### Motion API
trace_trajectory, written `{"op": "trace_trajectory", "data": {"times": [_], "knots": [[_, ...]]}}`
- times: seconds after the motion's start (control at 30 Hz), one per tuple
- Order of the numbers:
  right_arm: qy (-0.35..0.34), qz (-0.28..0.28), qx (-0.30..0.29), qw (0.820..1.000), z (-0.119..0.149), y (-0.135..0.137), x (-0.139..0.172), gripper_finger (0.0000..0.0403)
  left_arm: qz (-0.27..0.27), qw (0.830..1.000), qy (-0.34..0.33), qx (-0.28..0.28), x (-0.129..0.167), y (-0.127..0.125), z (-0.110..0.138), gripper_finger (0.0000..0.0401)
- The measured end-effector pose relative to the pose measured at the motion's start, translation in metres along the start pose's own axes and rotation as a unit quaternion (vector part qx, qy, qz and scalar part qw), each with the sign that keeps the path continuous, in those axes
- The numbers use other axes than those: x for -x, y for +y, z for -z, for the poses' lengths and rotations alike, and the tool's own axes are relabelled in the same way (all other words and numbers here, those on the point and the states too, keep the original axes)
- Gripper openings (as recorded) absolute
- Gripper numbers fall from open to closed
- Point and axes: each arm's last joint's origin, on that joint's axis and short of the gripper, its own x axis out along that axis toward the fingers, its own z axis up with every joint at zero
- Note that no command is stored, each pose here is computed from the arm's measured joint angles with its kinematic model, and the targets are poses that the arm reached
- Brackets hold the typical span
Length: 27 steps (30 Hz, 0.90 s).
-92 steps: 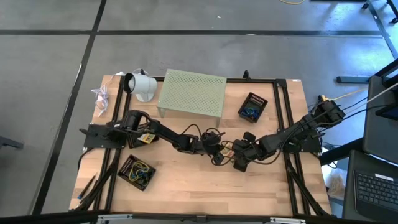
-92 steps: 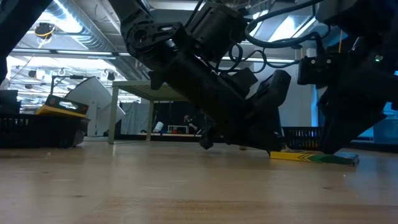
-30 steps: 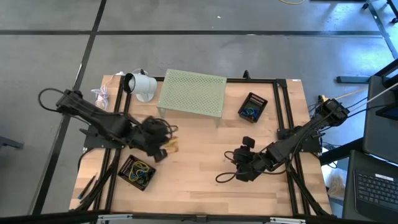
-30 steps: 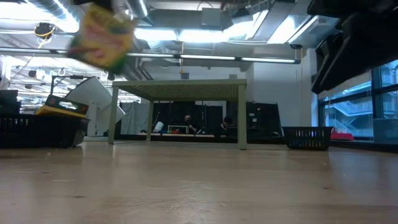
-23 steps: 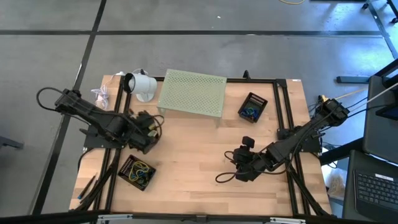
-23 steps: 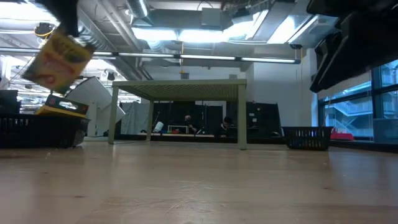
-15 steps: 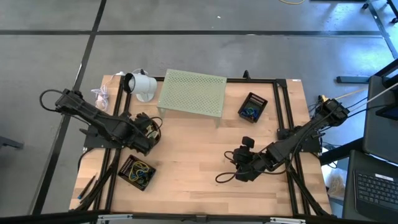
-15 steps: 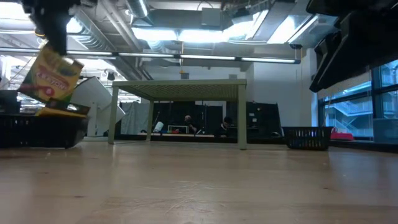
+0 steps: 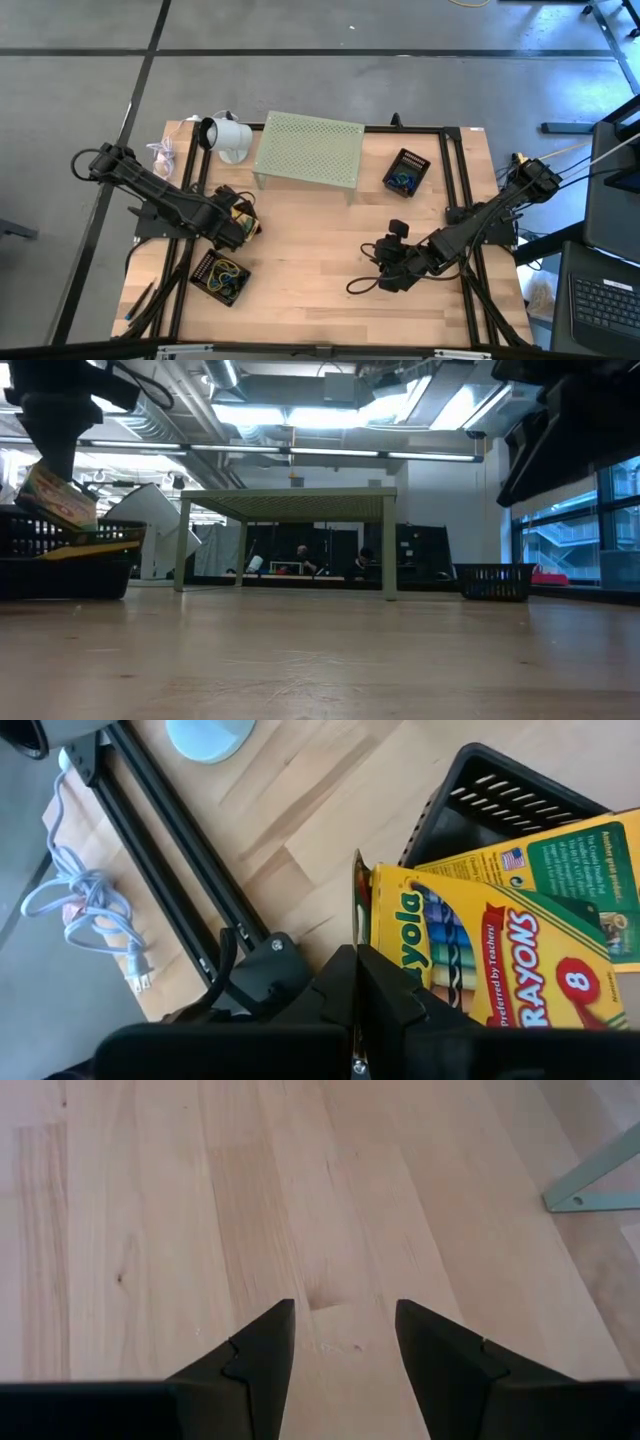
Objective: Pick & Place Office Desk Supplies
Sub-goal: Put the yellow crayon box into the middle left black bin
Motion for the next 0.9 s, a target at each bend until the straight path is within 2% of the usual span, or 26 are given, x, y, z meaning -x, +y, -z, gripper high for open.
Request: {"op": "trace_trajectory", "data": {"times": [0.3,0.53,0.9], "knots": [[-0.001,-0.001,-0.001,1.0,0.0,0.0,0.0,0.018,0.019,1.0,-0.01,-0.012,0.01,0.0,-0.005,0.0001],[-0.001,-0.001,-0.005,1.0,0.0,0.0,0.0,0.018,0.042,0.998,-0.046,-0.031,0.027,0.001,-0.013,0.0001],[-0.001,-0.002,-0.005,1.0,0.0,0.0,0.0,0.018,0.034,0.996,-0.064,-0.046,0.026,0.002,-0.017,0.0002]]}}
